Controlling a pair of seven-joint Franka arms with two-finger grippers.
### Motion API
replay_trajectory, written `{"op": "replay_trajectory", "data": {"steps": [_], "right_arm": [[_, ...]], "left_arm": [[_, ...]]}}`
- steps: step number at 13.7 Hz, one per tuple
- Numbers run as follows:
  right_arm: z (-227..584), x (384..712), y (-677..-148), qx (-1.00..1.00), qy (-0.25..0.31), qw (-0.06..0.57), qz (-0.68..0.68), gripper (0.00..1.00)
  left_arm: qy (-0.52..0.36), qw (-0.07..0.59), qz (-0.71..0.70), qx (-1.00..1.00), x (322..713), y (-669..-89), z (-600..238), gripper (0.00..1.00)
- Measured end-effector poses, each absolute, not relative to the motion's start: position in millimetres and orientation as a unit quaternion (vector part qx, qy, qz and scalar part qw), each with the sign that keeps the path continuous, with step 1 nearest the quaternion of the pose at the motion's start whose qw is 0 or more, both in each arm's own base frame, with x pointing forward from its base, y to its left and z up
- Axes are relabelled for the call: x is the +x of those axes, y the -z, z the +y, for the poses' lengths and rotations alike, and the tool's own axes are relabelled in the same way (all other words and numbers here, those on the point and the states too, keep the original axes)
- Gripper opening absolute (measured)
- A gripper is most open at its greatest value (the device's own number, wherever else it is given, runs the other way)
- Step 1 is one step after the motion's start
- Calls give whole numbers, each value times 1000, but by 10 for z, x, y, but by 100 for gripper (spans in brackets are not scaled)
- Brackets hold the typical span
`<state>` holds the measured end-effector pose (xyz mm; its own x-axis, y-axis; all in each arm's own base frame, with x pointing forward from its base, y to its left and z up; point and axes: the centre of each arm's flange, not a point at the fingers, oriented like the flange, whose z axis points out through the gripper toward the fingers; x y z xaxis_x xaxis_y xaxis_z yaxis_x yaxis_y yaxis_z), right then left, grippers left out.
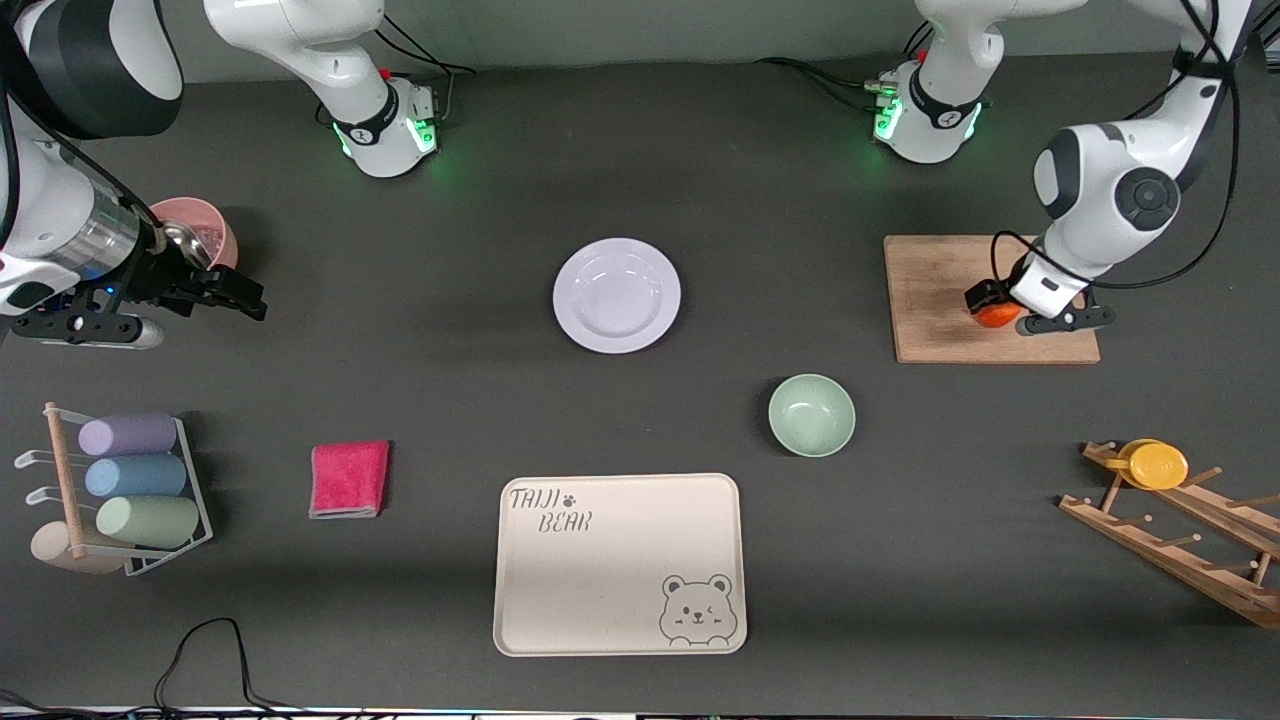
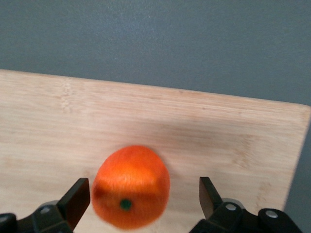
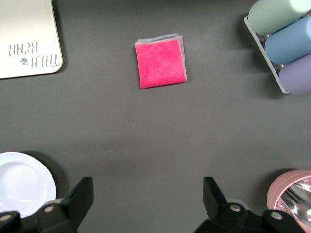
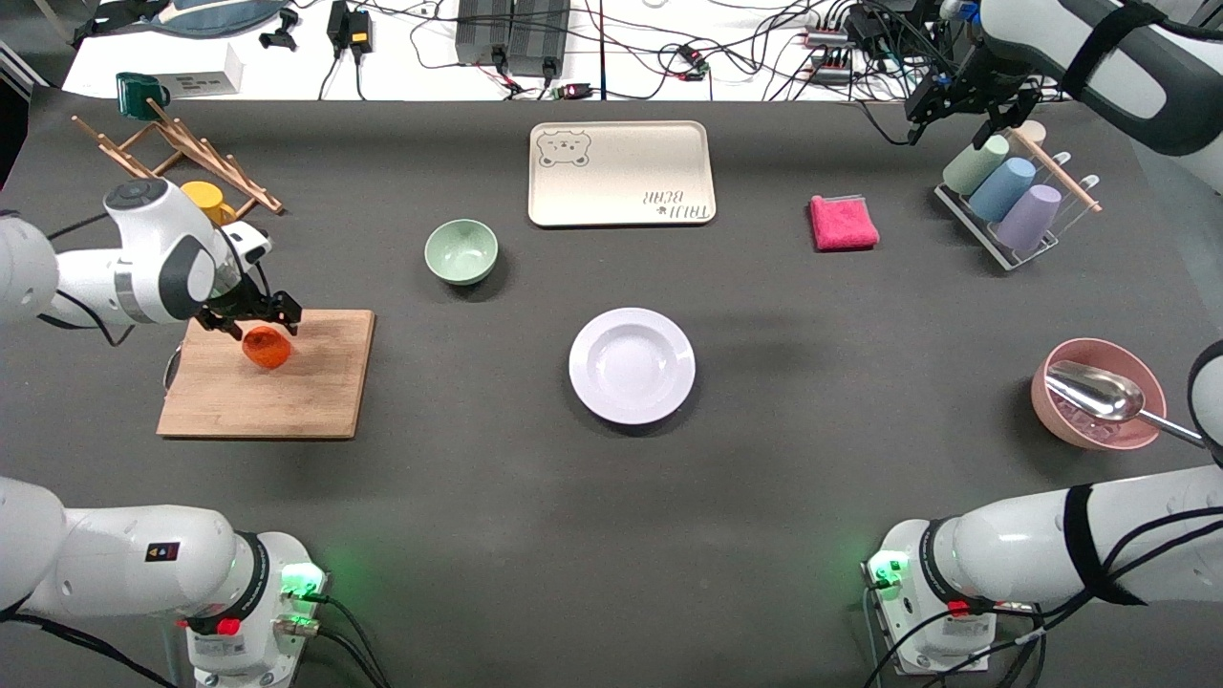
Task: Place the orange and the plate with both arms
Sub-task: 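Lower the left gripper and grasp the orange, then lift the orange with the left gripper while the right gripper moves out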
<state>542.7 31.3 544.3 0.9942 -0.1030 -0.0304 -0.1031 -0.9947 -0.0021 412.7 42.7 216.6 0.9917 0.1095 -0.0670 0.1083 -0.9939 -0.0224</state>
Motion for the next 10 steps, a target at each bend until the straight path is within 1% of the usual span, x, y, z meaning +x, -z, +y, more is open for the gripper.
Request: {"op": "replay_trajectory", "data": {"steps": [2, 5, 6, 7, 8, 10], "right_arm": [[407, 5533, -5406, -999, -17, 1, 44, 100], [749, 5654, -5108, -999, -40, -1, 18, 100], [833, 5694, -4979, -999, -50, 12, 18, 100], [906, 5740, -4823, -997, -63, 38, 27, 100], [964, 5797, -4636, -994, -76, 65, 41, 100], [1076, 5897, -4226, -989, -98, 91, 59, 100]], "left_arm": [[-39, 9, -54, -998, 4103, -2049, 441, 100], [-40, 9, -54, -998, 4100, -2039, 444, 100], [-40, 9, -54, -998, 4100, -2039, 444, 100], [-40, 9, -54, -998, 4099, -2039, 445, 100], [-40, 9, -50, -998, 4100, -2040, 445, 90], [-37, 9, -41, -998, 4110, -2068, 450, 70]]}}
